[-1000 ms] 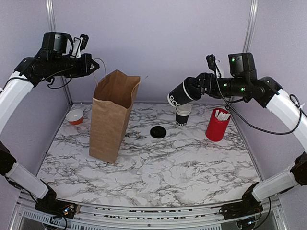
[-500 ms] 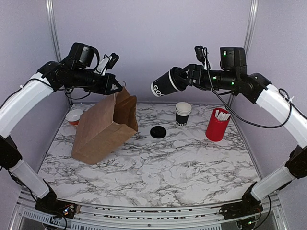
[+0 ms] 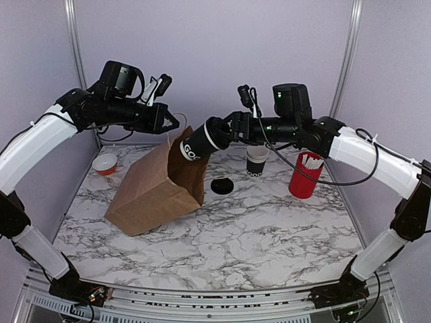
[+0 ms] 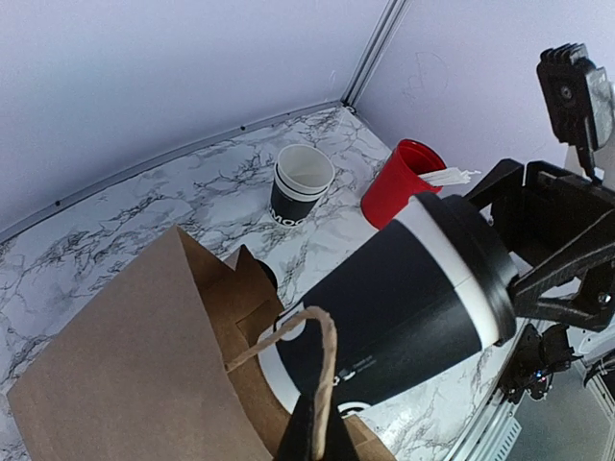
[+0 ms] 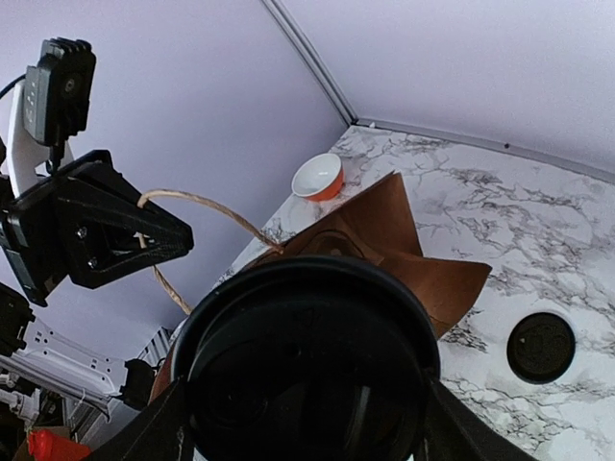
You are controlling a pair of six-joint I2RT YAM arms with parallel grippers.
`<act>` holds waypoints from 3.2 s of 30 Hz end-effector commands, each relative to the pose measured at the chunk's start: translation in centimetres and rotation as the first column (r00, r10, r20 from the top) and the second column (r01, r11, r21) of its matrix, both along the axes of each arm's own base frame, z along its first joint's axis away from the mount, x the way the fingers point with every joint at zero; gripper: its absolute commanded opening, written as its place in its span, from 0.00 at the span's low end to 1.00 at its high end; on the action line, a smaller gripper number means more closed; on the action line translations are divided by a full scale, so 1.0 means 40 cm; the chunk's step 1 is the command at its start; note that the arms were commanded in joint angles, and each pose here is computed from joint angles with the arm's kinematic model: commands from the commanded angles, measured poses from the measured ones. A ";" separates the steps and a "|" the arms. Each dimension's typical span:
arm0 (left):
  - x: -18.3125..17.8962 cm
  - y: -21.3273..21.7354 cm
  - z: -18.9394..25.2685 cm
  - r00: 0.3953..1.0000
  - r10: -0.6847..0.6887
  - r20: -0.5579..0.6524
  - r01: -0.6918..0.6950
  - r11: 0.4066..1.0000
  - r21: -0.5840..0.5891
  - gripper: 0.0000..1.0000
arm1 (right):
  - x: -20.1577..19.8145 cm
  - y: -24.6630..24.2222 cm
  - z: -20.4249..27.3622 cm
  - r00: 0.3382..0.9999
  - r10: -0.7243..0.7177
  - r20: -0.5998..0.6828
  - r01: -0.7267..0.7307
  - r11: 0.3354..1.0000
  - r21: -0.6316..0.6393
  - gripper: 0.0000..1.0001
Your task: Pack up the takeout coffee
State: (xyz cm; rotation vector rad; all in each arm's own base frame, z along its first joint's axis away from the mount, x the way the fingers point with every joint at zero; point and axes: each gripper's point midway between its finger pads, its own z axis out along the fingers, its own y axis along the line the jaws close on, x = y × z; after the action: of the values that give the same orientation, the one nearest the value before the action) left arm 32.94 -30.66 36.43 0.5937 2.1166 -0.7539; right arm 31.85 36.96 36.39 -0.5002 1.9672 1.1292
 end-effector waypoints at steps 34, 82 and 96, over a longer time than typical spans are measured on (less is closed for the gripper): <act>-0.109 -0.237 0.296 0.981 0.173 0.087 -0.064 0.715 -0.696 0.00 | 0.018 -0.008 -0.084 0.993 -0.085 -0.084 0.041 0.904 -0.425 0.72; -0.244 -0.146 0.016 0.976 0.210 0.054 -0.140 0.800 -0.583 0.00 | -0.132 -0.035 -0.377 0.978 -0.006 -0.207 -0.151 0.665 -0.732 0.72; -0.241 -0.131 -0.002 0.970 0.231 0.072 -0.152 0.814 -0.561 0.00 | -0.178 -0.085 -0.431 0.966 -0.007 -0.258 -0.212 0.552 -0.806 0.72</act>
State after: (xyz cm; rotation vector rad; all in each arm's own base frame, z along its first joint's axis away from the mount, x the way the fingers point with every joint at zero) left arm 23.66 -36.84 34.93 0.1156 1.7302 -1.1126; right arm 25.30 34.11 19.93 -0.9774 2.6494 0.2629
